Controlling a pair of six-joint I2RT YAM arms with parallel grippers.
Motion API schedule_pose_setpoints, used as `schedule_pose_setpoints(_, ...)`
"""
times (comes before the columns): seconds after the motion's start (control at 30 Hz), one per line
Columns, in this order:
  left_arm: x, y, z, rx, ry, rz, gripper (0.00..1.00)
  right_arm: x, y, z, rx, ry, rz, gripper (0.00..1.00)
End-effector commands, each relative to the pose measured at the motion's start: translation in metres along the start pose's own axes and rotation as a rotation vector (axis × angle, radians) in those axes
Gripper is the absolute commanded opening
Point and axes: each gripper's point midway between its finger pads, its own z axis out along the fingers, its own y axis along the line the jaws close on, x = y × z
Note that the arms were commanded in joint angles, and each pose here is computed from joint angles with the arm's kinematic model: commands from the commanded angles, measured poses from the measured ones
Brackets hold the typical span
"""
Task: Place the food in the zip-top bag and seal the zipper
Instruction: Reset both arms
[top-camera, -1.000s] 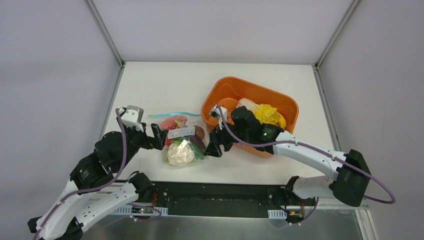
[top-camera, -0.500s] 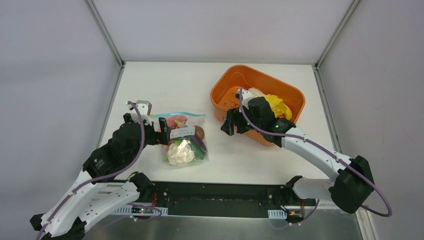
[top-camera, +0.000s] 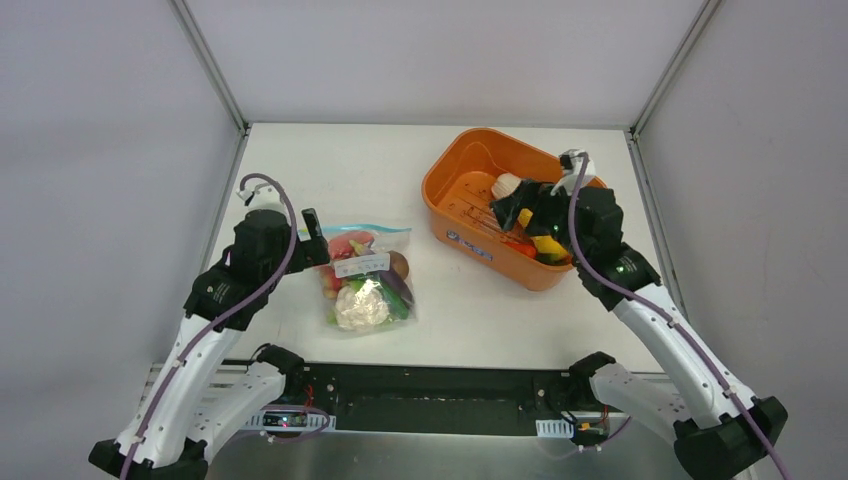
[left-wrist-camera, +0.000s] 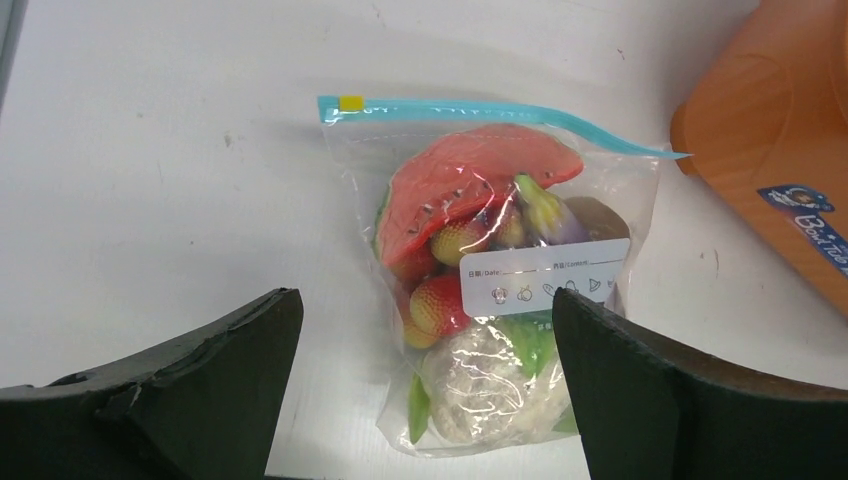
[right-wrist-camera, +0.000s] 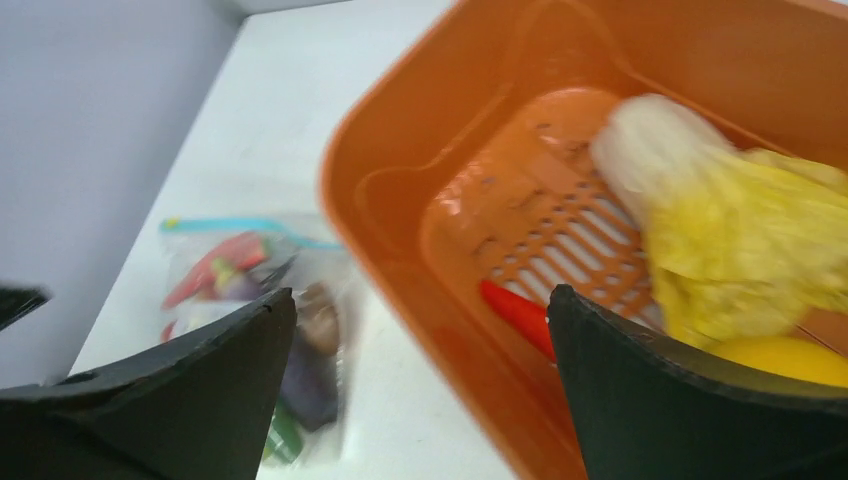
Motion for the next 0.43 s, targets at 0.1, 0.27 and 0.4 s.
schedule_pose_setpoints(0.1,-0.022,0.039,-0.017,-0.244,-0.07,-0.16,0.99,-0.033,-0.078,-0.021,0.287,-0.129,0.183,1.0)
schedule_pose_setpoints(0.27,-0.02,0.049,-0.023,-0.253,-0.154,-0.235,0.99,-0.033,-0.086,-0.039,0.324,-0.184,0.215,1.0)
schedule_pose_setpoints(0.4,-0.028,0.063,-0.029,-0.32,-0.21,-0.233,0.99,-0.029,-0.089,-0.043,0.337,-0.199,0.225,1.0)
